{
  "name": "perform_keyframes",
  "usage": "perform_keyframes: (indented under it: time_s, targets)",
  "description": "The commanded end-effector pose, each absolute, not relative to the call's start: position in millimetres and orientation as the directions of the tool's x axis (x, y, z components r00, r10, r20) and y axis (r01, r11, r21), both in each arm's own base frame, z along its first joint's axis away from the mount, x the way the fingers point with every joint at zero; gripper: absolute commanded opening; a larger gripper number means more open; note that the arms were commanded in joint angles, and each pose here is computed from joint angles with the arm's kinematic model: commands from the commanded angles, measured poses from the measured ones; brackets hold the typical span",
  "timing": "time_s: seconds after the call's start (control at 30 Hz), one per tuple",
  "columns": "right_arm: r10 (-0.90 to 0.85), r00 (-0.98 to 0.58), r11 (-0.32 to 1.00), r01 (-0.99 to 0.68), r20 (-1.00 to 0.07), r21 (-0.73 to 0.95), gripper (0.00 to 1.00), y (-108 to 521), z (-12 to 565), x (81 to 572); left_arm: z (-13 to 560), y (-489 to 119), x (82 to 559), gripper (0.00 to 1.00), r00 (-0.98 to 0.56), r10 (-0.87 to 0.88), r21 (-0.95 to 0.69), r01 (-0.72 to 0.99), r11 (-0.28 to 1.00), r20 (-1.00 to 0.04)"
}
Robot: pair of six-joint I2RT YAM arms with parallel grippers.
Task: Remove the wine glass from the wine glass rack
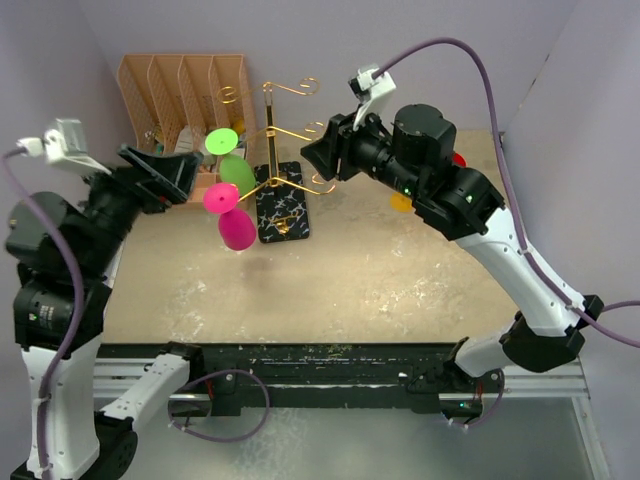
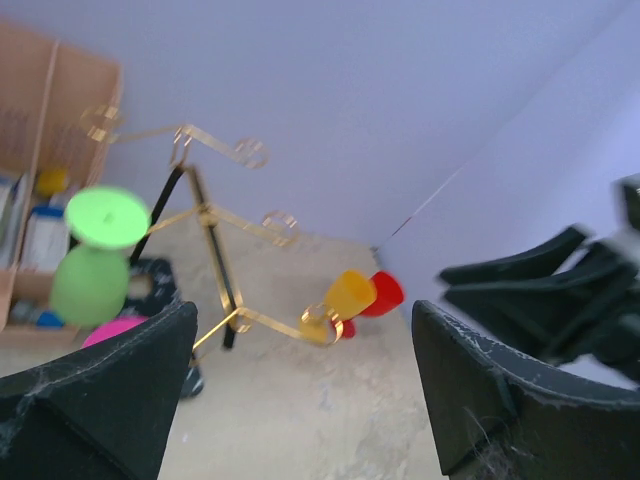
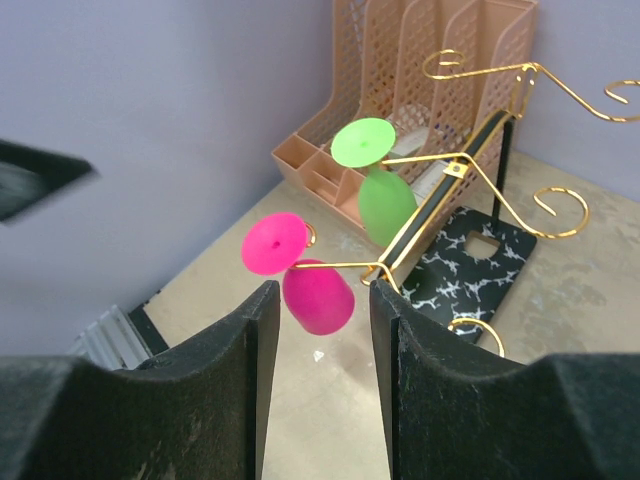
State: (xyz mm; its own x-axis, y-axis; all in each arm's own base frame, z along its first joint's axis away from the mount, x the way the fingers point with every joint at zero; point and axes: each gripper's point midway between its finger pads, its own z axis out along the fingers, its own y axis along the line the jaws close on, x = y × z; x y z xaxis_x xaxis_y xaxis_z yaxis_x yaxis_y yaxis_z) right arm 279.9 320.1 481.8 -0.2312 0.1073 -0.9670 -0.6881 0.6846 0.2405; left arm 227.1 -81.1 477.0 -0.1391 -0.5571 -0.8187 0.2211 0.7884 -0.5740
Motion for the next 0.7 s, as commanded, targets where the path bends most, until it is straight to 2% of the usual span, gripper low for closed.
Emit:
perform_keyframes:
  time_s: [0.0, 0.1, 0.23, 0.3, 0.37, 0.47, 0.53, 0.67]
  targets:
    - [0.123, -0.183, 0.712, -0.669, -0.975, 0.215, 0.44, 310, 487, 283, 549, -105, 238, 0.90, -0.081, -0.530, -0.513, 0.408, 0.755, -0.844]
    - [0.120, -0.180, 0.724, -0.657, -0.976, 0.210, 0.44, 304, 486, 280, 554, -102, 270, 0.88, -0.095, -0.530, -0.528, 0.341, 0.778, -0.843]
    - [0.115, -0.161, 0.747, -0.636, -0.980, 0.192, 0.45, 289, 490, 276, 531, -74, 306, 0.88, -0.138, -0.554, -0.571, 0.199, 0.797, -0.821]
    - [0.111, -0.151, 0.759, -0.625, -0.982, 0.181, 0.45, 280, 492, 274, 516, -48, 316, 0.87, -0.207, -0.619, -0.653, 0.210, 0.728, -0.757]
    - [0.113, -0.136, 0.776, -0.607, -0.984, 0.173, 0.45, 271, 495, 272, 500, -21, 325, 0.83, -0.285, -0.723, -0.777, 0.251, 0.578, -0.630]
    - [0.121, -0.121, 0.790, -0.589, -0.985, 0.169, 0.46, 259, 501, 268, 482, -1, 336, 0.79, -0.285, -0.785, -0.833, 0.257, 0.490, -0.550]
    - [0.116, -0.116, 0.801, -0.577, -0.986, 0.162, 0.46, 252, 501, 266, 471, 10, 328, 0.78, -0.251, -0.808, -0.843, 0.239, 0.482, -0.533]
    - [0.112, -0.107, 0.818, -0.554, -0.988, 0.153, 0.47, 242, 500, 266, 445, 3, 305, 0.80, -0.226, -0.767, -0.799, 0.191, 0.570, -0.601]
